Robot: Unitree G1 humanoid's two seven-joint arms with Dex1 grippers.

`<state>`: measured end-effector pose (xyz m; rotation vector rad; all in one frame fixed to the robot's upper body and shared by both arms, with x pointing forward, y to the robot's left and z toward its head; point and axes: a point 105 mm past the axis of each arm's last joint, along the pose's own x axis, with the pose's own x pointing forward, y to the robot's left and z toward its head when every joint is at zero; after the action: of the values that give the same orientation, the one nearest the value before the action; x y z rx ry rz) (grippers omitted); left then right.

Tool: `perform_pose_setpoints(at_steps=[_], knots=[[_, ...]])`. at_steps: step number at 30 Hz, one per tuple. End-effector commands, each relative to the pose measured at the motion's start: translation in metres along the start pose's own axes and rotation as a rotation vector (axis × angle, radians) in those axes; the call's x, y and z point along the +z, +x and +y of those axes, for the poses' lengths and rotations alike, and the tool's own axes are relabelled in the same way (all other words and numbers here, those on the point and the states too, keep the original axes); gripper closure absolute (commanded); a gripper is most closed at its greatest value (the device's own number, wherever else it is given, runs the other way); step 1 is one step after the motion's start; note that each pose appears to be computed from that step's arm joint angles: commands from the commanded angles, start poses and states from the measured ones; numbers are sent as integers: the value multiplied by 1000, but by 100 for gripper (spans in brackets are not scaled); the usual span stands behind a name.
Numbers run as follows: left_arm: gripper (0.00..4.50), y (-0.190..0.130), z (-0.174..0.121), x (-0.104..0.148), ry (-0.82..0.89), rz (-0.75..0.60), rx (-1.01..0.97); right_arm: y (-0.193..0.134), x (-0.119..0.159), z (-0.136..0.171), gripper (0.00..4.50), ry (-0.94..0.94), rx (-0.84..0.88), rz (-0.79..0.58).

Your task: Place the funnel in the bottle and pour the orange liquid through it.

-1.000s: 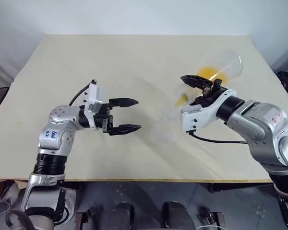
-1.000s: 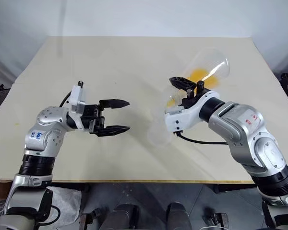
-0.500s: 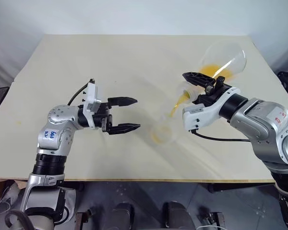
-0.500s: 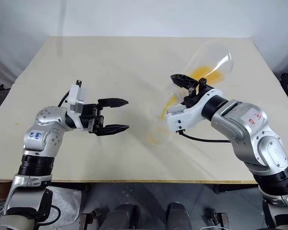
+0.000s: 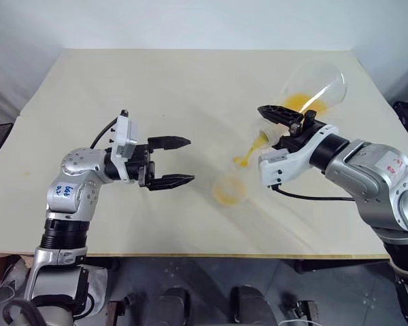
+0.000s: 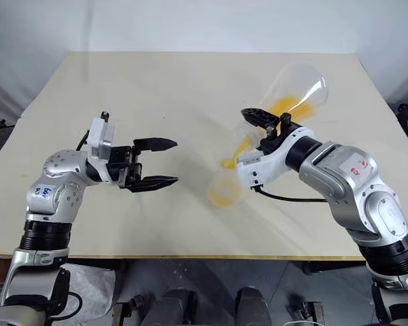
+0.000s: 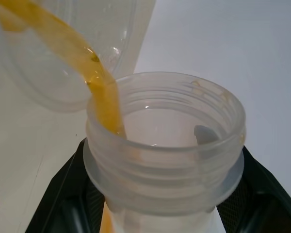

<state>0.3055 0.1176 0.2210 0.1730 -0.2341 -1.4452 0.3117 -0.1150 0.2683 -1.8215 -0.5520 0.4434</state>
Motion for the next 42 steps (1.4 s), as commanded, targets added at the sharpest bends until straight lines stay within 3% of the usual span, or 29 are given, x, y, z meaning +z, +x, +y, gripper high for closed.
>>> perform_pose_setpoints(at_steps=[1, 42], knots=[[0, -5, -3, 10, 37, -23, -1, -7, -5, -22, 203, -47, -76, 23], [0, -3, -3, 12, 45, -33, -15, -3, -2, -23, 203, -77, -75, 5]])
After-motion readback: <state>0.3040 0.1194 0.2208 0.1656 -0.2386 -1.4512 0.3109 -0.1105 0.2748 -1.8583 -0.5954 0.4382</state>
